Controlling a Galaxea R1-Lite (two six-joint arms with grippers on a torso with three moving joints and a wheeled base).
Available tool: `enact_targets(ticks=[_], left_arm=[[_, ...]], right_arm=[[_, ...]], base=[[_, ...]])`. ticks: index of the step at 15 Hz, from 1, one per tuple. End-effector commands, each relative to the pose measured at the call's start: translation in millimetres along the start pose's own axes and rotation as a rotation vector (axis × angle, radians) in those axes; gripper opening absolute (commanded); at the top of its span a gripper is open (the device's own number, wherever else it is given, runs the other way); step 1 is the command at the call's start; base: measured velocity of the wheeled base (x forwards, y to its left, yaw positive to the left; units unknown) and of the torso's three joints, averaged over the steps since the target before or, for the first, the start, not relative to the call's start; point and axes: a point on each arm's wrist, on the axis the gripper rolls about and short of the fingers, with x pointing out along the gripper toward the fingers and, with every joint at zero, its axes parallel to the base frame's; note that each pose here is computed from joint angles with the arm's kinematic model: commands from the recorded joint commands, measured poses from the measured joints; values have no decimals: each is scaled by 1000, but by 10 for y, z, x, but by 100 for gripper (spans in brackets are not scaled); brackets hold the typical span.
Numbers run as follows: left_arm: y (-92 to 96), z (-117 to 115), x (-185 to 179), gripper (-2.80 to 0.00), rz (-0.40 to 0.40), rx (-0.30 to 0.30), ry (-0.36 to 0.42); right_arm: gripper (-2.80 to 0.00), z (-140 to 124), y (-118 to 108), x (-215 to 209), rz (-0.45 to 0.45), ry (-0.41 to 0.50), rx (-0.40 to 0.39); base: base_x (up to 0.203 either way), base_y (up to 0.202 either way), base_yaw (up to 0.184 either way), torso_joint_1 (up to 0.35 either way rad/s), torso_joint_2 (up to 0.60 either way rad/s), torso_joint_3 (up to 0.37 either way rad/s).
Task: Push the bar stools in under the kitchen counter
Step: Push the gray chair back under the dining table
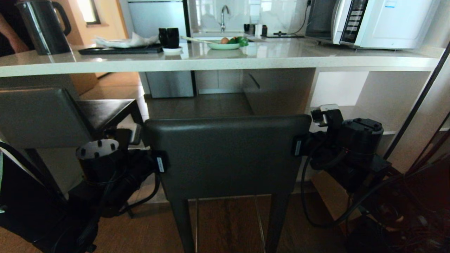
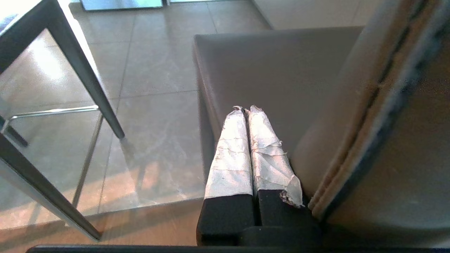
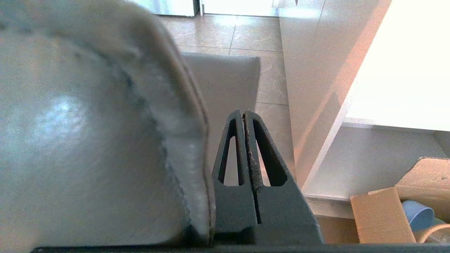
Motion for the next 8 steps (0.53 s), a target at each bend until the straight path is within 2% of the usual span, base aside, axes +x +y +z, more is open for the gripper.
enact_targets(ticks=[1,2,8], left_arm=[[-172,-29,6,-280,-51,18,-6],[-152,-41,19,-280,-42,42,-3],[-161,-36,-6,-280,-45,42,-3]], right_arm=[[-280,-33,171,-75,51,12,-9],[-280,-27,170,-78,50,4,-7],[-280,-32,171,-74,50,3,-8]], base=[[0,0,0,0,0,0],[0,0,0,0,0,0],[0,0,0,0,0,0]])
